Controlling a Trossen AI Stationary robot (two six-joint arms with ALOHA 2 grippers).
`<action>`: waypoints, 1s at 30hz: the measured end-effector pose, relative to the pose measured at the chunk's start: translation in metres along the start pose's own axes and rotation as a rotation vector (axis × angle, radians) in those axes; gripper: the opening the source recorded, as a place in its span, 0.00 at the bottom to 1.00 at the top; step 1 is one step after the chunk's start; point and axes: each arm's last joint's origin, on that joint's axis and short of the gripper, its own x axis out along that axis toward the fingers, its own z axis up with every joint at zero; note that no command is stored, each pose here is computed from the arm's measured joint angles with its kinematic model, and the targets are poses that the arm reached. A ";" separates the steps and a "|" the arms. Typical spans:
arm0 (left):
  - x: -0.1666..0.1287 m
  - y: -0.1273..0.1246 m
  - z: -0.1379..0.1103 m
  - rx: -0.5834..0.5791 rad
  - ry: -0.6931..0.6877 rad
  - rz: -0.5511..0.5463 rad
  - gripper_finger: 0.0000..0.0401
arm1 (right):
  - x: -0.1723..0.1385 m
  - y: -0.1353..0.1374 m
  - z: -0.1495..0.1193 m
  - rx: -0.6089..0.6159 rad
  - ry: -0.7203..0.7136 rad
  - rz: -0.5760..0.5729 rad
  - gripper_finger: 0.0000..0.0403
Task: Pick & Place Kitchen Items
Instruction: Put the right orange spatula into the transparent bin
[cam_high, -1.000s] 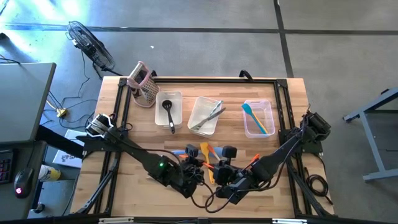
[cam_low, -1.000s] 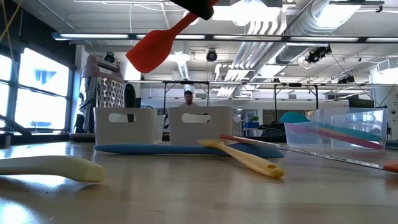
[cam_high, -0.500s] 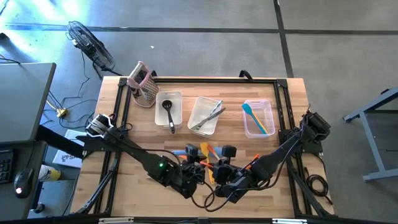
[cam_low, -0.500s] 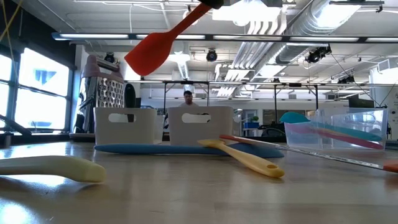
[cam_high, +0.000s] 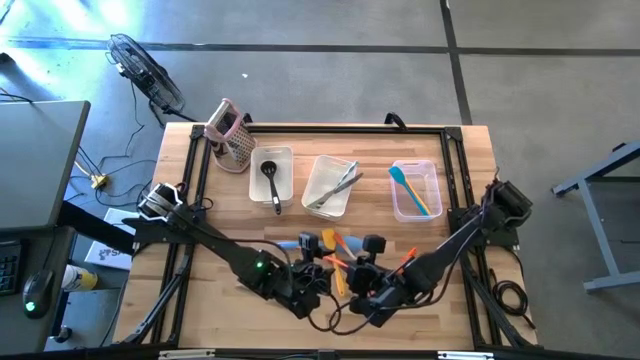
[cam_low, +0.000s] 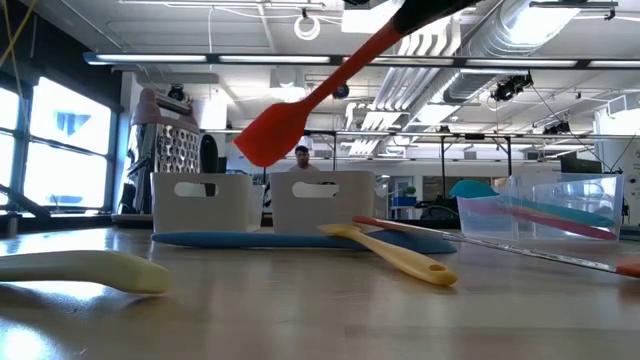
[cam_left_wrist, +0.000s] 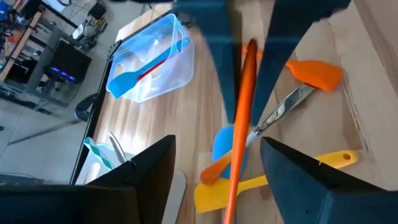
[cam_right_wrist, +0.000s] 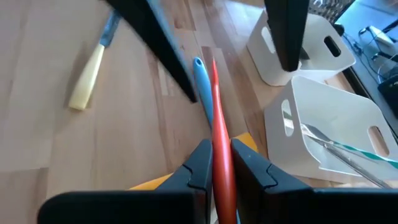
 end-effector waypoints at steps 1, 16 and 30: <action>0.000 0.000 0.000 -0.001 -0.001 0.000 0.57 | -0.002 0.002 -0.001 -0.006 -0.007 -0.005 0.07; -0.001 -0.006 -0.001 -0.118 0.025 -0.197 0.57 | -0.017 -0.002 -0.021 0.005 0.015 -0.169 0.07; -0.004 -0.016 -0.006 -0.208 0.071 -0.247 0.57 | -0.027 -0.006 -0.033 0.011 0.014 -0.252 0.07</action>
